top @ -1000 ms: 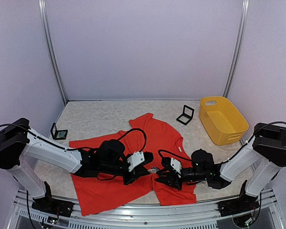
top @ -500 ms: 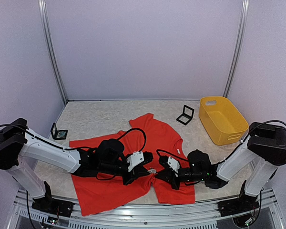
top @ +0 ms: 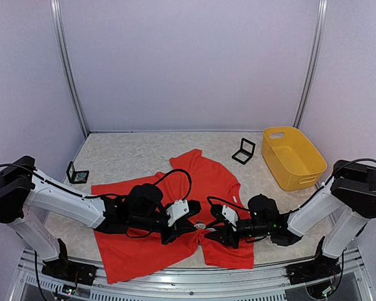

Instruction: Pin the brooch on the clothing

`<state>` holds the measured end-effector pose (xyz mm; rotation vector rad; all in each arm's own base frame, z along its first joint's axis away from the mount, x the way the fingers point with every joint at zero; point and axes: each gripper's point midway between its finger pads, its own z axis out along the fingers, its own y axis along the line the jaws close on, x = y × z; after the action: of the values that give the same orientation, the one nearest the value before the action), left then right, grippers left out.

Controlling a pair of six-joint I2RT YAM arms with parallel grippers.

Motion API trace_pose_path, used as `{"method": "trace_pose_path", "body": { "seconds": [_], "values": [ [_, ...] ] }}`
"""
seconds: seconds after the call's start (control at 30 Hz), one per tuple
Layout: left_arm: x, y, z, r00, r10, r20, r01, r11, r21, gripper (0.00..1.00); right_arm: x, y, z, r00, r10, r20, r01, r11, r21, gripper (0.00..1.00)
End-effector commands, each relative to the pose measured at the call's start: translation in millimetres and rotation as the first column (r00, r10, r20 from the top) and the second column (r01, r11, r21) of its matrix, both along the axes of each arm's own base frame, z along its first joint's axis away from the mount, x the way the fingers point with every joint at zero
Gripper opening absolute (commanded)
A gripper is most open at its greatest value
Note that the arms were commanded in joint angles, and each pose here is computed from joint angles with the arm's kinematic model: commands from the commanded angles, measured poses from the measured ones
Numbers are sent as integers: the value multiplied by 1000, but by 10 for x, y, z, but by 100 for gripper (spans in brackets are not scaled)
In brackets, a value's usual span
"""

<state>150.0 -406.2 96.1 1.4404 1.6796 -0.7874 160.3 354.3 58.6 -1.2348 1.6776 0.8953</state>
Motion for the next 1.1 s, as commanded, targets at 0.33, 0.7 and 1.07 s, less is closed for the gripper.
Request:
{"method": "trace_pose_path", "body": {
  "seconds": [0.33, 0.7, 1.07],
  "values": [
    [-68, -33, 204, 999, -28, 36, 30, 998, -57, 0, -201, 185, 386, 976, 196, 95, -206, 972, 112, 43],
    [-86, -27, 190, 999, -35, 33, 37, 998, -58, 0, -97, 201, 533, 974, 213, 79, -225, 954, 196, 21],
    [-145, -57, 215, 997, -64, 39, 67, 995, -69, 0, -34, 260, 483, 974, 218, 58, -225, 954, 196, 23]
  ]
}}
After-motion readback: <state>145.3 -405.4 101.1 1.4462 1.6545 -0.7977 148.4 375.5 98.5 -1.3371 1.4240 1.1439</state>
